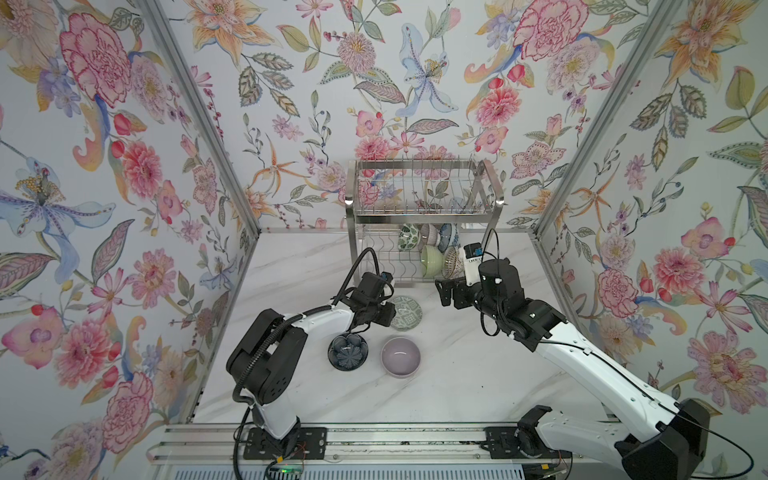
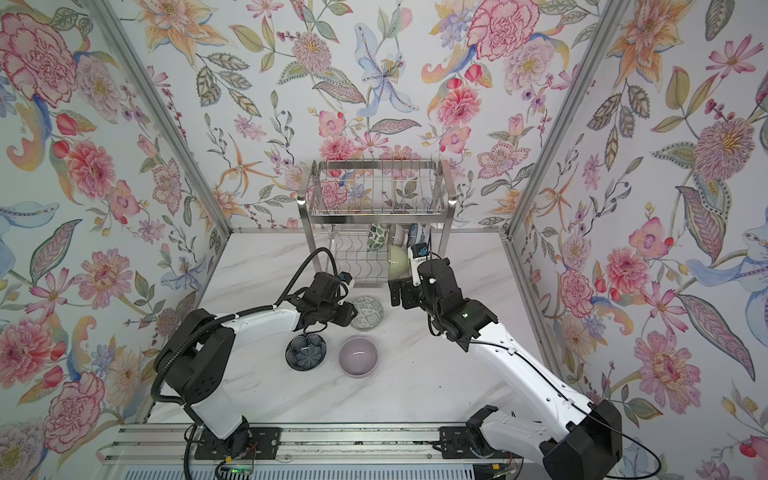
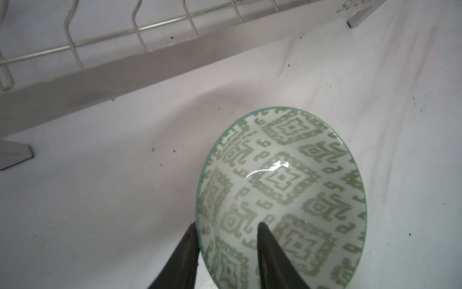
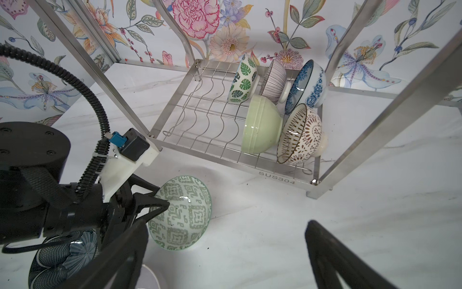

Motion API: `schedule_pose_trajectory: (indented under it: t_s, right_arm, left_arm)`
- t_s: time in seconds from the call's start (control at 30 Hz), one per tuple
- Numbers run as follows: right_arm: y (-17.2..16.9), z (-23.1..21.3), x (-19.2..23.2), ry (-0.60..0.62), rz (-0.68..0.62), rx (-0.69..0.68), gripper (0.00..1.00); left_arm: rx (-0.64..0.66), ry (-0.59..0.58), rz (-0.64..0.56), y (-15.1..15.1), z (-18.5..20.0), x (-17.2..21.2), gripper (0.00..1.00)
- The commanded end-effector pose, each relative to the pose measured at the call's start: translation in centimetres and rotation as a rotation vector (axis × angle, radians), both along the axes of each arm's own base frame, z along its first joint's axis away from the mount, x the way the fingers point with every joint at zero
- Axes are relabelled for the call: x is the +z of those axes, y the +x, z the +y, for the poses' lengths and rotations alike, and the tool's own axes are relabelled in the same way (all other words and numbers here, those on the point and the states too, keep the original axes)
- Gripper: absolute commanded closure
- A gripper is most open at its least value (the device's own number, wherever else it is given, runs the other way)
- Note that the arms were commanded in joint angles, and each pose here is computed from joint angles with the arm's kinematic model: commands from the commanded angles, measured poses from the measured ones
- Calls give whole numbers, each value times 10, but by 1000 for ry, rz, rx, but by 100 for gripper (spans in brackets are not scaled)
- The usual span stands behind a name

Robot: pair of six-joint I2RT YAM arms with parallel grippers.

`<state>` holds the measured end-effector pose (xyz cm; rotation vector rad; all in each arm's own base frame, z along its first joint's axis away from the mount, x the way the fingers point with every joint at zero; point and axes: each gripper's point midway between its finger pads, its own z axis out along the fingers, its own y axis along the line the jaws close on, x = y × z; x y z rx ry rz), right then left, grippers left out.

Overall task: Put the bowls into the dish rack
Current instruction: 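Lower the left gripper onto the green geometric bowl rim and close it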

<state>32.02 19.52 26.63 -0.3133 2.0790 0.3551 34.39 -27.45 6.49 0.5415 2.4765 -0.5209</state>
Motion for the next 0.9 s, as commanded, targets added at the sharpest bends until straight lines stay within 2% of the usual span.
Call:
schedule_pose_trajectory:
  t_s: [0.0, 0.17, 0.4, 0.63, 0.87]
  right_arm:
    - [-3, -4, 8, 25, -6, -6, 1]
    - [-3, -5, 8, 27, -5, -7, 1]
    - [-3, -8, 7, 28, -5, -13, 1]
    - [-4, -11, 6, 30, -5, -16, 1]
    - [-7, -13, 6, 34, -8, -16, 1]
  left_arm:
    - [-11, -16, -7, 5, -9, 2, 64]
    - [-12, -11, 3, 6, -10, -4, 83]
    - [-8, -4, 4, 7, -10, -5, 100]
    - [3, 11, -12, 9, -6, 1, 100]
    - [19, 16, -63, 13, -1, 23, 100]
